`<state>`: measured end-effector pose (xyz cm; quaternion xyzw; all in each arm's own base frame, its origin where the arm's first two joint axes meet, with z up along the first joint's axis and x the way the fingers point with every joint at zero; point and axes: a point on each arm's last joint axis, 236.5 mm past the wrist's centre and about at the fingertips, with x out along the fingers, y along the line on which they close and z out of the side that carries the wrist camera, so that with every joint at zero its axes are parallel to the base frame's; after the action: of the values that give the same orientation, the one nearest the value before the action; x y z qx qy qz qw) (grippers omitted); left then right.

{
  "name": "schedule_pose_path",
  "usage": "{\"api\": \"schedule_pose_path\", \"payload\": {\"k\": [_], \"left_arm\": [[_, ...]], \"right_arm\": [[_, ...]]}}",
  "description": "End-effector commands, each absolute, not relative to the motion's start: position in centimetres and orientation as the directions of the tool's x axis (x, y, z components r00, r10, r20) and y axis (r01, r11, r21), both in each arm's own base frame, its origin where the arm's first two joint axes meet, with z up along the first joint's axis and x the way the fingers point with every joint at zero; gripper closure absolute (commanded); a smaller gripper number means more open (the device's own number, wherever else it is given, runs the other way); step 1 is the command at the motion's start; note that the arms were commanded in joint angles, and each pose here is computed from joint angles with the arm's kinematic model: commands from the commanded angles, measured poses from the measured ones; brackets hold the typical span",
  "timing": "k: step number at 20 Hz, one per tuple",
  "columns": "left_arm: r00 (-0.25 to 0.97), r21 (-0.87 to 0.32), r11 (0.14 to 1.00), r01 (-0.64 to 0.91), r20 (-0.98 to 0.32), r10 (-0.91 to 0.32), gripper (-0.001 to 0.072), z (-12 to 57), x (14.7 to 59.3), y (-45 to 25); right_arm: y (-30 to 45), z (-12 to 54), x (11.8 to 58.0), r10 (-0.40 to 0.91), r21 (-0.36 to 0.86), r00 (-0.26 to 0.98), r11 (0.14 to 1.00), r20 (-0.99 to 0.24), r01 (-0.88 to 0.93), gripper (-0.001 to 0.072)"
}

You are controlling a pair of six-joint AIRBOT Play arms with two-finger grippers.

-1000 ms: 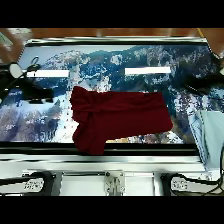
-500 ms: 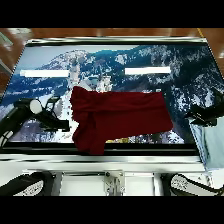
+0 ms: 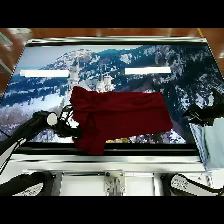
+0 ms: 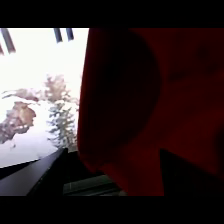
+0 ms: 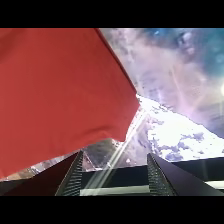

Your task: Fold the shirts.

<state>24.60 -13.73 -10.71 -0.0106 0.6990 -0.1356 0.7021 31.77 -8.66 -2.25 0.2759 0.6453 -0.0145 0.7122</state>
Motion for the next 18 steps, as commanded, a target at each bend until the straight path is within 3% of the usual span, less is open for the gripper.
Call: {"api": "schedule_pose_path", "payload": {"k": [1, 2, 4, 5, 6, 7, 8, 12, 18], "left_arm": [[0.007, -0.210, 0.964, 0.164, -0.977, -0.214, 0.0056, -12.1, 25.5, -14.3], [-0.004, -0.208, 0.965, 0.161, -0.978, -0.210, 0.0148, -12.5, 25.4, -14.2], [-0.026, -0.205, 0.966, 0.160, -0.979, -0.203, 0.0528, -12.9, 25.0, -14.1], [-0.029, -0.204, 0.966, 0.161, -0.979, -0.202, 0.0646, -12.9, 24.9, -14.1], [-0.034, -0.205, 0.966, 0.158, -0.979, -0.202, 0.0670, -12.7, 24.8, -14.0], [-0.045, -0.206, 0.966, 0.154, -0.979, -0.201, 0.0670, -12.5, 24.7, -13.8], [-0.056, -0.207, 0.966, 0.157, -0.978, -0.201, 0.0671, -12.2, 24.5, -13.7], [-0.023, -0.208, 0.954, 0.215, -0.978, -0.208, 0.0671, -9.8, 24.9, -13.6], [0.074, -0.212, 0.951, 0.224, -0.970, -0.233, 0.0671, -6.8, 25.7, -13.7]], "right_arm": [[-8.7, -2.3, 32.0, 0.333, 0.376, 0.176, 0.846, -0.926, 0.377, 0.0171], [-8.7, -2.3, 32.0, 0.333, 0.376, 0.176, 0.846, -0.926, 0.377, 0.0171], [-8.8, -2.3, 31.9, 0.332, 0.374, 0.174, 0.847, -0.927, 0.379, 0.0171], [-8.9, -2.4, 31.7, 0.326, 0.364, 0.163, 0.850, -0.931, 0.382, 0.0171], [-9.1, -2.7, 31.1, 0.318, 0.345, 0.135, 0.857, -0.939, 0.382, 0.0165], [-9.5, -3.3, 30.4, 0.309, 0.322, 0.097, 0.866, -0.946, 0.381, 0.0055], [-9.3, -4.0, 29.6, 0.323, 0.320, 0.056, 0.872, -0.945, 0.370, 0.0033], [-6.7, -7.2, 27.7, 0.459, 0.403, -0.068, 0.834, -0.886, 0.377, 0.0033], [-5.4, -10.4, 30.8, 0.544, 0.488, 0.011, 0.744, -0.839, 0.457, 0.0040]]}}
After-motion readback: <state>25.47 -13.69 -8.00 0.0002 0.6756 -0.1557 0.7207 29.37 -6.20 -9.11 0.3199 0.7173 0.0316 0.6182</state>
